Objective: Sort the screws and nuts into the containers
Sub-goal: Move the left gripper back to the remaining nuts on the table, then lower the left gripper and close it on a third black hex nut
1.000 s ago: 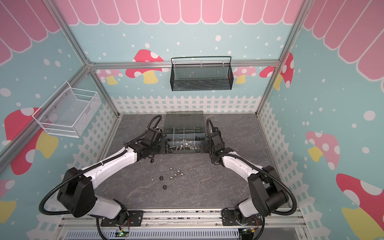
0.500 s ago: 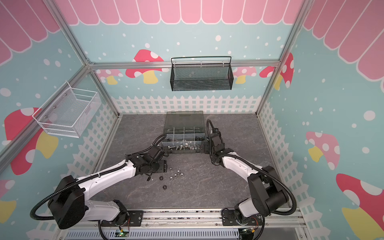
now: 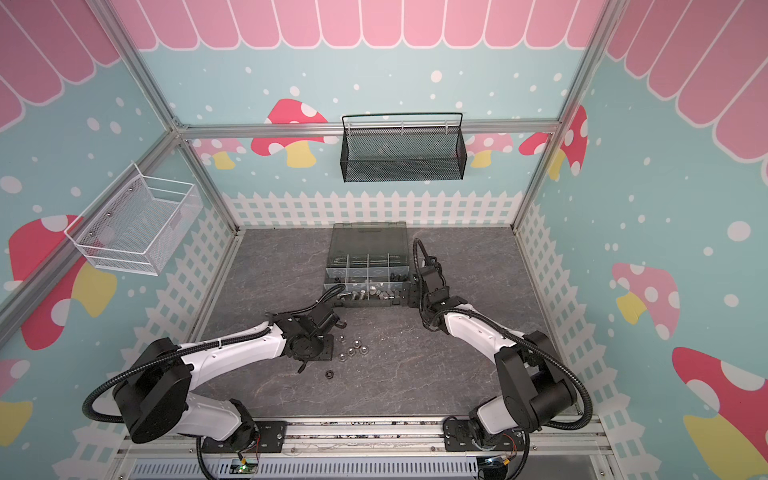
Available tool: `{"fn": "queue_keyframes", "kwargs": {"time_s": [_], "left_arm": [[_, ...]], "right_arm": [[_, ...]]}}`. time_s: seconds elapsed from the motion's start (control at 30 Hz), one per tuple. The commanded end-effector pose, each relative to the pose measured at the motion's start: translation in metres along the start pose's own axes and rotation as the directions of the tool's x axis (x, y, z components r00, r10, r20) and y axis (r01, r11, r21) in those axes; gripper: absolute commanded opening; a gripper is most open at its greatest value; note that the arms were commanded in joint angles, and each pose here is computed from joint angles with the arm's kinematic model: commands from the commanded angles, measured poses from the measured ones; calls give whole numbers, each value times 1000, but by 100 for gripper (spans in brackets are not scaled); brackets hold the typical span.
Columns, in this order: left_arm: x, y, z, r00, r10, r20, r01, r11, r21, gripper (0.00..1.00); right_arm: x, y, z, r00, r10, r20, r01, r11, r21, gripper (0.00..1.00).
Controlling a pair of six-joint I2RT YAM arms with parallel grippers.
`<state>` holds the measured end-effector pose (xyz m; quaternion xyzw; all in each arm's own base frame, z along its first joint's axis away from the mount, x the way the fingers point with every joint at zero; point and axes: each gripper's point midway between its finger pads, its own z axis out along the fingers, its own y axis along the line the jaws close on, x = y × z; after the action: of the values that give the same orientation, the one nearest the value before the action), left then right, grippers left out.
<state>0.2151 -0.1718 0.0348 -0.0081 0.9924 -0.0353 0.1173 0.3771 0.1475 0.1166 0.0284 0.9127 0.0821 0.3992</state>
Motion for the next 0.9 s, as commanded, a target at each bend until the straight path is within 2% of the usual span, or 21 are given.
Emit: {"fn": "queue_keyframes", "kwargs": {"time_s": [0.0,0.73,0.87], "left_arm": [[11,4,6,999,-7,-40,6,1000,-22,47],[18,13,28,997,9,-81,-16,996,-89,36],[18,16,30,997,6,-83,-14,995,-101,26]], "right_arm": [[6,-4,4,1000,13,-15,-13,1000,13,98],[11,-5,9,999,8,-31,-8,1000,20,98],[11,-6,8,1000,8,-30,-7,1000,21,98]]}}
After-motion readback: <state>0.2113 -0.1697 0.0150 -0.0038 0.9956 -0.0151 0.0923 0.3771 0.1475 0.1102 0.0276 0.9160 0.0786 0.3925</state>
